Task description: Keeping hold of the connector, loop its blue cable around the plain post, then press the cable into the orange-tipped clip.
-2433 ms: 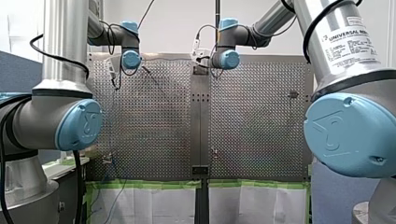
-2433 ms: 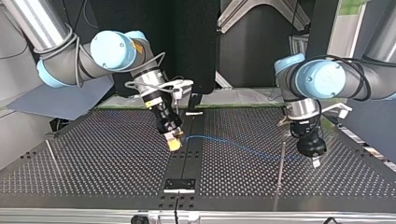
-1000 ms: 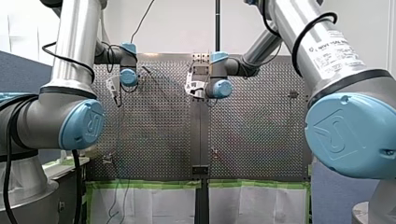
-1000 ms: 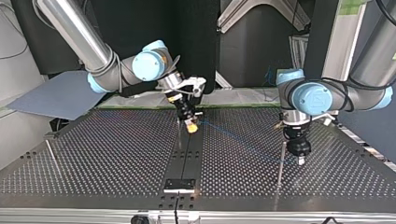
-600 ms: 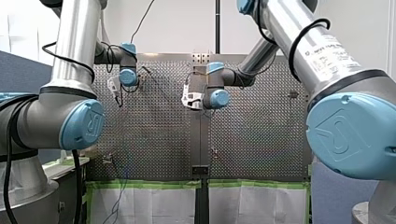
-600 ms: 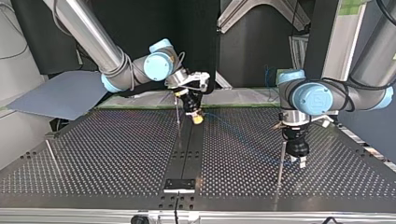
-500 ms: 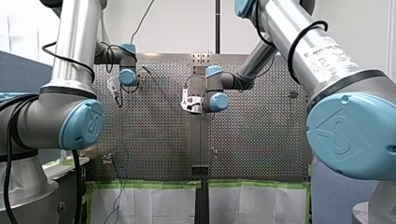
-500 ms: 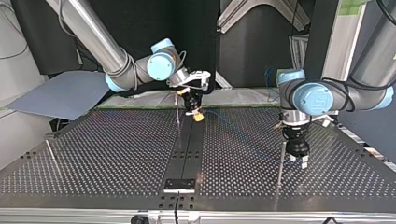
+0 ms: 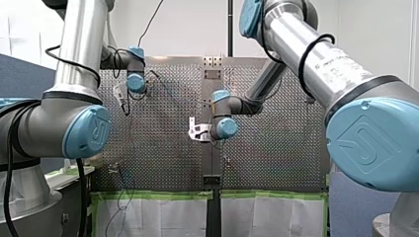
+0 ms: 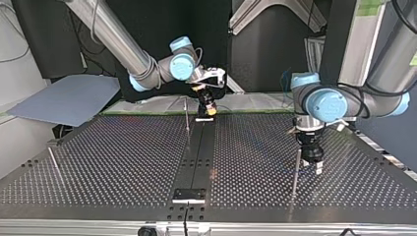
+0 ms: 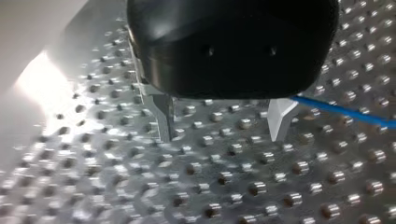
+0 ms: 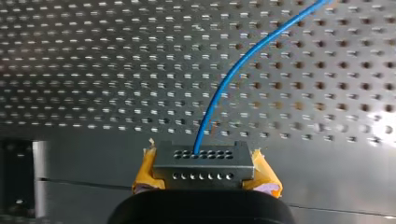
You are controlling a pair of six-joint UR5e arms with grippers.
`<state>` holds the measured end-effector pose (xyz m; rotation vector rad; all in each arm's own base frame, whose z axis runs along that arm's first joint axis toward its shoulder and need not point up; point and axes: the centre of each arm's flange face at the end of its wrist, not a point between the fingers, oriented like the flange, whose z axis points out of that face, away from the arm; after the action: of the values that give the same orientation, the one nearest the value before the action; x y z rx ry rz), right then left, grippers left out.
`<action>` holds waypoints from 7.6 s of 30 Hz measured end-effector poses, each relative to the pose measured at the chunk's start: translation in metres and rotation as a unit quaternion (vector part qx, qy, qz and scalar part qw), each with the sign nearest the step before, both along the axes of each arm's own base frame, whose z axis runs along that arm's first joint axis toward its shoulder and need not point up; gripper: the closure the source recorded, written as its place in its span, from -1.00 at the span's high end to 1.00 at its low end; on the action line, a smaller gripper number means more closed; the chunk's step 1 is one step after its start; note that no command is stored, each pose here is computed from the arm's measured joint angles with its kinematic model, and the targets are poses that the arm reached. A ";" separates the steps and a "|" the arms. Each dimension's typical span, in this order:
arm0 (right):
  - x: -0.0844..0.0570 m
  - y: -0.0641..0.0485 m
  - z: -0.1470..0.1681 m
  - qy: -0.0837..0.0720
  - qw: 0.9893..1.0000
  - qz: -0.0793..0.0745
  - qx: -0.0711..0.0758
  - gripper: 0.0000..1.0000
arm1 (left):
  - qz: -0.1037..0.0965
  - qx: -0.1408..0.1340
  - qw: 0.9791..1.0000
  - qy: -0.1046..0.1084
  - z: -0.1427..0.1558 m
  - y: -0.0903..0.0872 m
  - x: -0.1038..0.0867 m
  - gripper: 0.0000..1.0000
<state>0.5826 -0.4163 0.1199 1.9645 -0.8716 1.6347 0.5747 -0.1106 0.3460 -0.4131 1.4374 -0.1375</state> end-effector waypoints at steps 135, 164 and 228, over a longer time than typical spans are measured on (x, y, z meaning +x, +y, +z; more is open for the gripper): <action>-0.208 0.091 -0.225 -0.008 0.977 -0.207 -0.041 -1.00 | -0.015 -0.001 0.999 0.033 -0.033 -0.009 0.007 1.00; -0.242 0.015 -0.199 -0.037 0.982 -0.162 -0.089 -1.00 | -0.017 -0.001 0.999 0.032 -0.033 -0.010 0.007 1.00; -0.234 0.017 -0.203 -0.008 0.988 -0.136 -0.077 -1.00 | -0.034 0.079 0.988 0.129 0.012 -0.037 -0.173 1.00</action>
<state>0.3491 -0.3995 -0.0828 1.6494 -0.9425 1.5127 0.4015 -0.1477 0.3579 -0.2568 1.7059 -0.0242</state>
